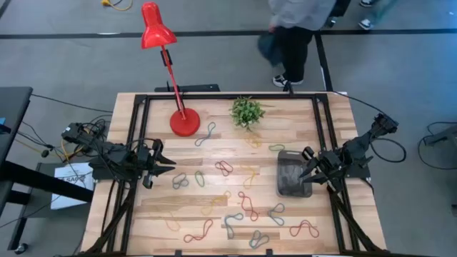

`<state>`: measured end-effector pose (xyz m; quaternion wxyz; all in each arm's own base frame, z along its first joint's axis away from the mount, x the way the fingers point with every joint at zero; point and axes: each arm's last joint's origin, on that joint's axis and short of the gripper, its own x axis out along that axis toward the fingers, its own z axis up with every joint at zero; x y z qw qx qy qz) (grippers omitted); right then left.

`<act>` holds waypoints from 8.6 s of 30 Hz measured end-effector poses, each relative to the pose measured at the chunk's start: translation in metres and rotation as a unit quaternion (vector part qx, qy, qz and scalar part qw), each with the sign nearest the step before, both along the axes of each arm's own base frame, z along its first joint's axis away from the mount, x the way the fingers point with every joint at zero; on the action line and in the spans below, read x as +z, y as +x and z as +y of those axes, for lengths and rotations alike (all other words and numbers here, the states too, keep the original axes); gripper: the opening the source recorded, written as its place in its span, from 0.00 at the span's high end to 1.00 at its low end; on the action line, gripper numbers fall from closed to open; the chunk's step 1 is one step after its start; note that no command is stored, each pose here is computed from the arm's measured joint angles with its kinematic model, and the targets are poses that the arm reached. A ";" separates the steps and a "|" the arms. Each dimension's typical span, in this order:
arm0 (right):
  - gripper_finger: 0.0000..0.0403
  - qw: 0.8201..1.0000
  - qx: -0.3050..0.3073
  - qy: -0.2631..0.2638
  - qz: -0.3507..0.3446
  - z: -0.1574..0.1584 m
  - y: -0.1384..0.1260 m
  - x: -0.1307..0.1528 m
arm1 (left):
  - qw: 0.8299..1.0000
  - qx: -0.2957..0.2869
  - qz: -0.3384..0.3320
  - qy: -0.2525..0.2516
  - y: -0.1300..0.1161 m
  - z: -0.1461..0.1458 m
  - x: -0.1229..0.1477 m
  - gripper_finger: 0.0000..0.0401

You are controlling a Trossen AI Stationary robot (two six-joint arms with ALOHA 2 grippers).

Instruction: Pick and place items into bin

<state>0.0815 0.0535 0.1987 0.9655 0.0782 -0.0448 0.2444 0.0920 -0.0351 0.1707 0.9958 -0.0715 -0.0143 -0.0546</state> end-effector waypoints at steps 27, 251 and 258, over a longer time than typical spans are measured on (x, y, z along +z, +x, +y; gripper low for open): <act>0.82 1.000 0.000 0.000 0.000 0.000 0.000 0.000 | 1.000 0.000 0.000 0.000 0.000 0.000 0.000 0.83; 0.82 0.860 -0.365 -0.261 0.241 0.026 0.242 0.150 | 0.887 0.317 0.245 0.232 0.133 -0.024 0.186 0.83; 0.84 0.854 -0.369 -0.279 0.239 0.025 0.242 0.150 | 0.880 0.333 0.244 0.233 0.133 -0.021 0.186 0.83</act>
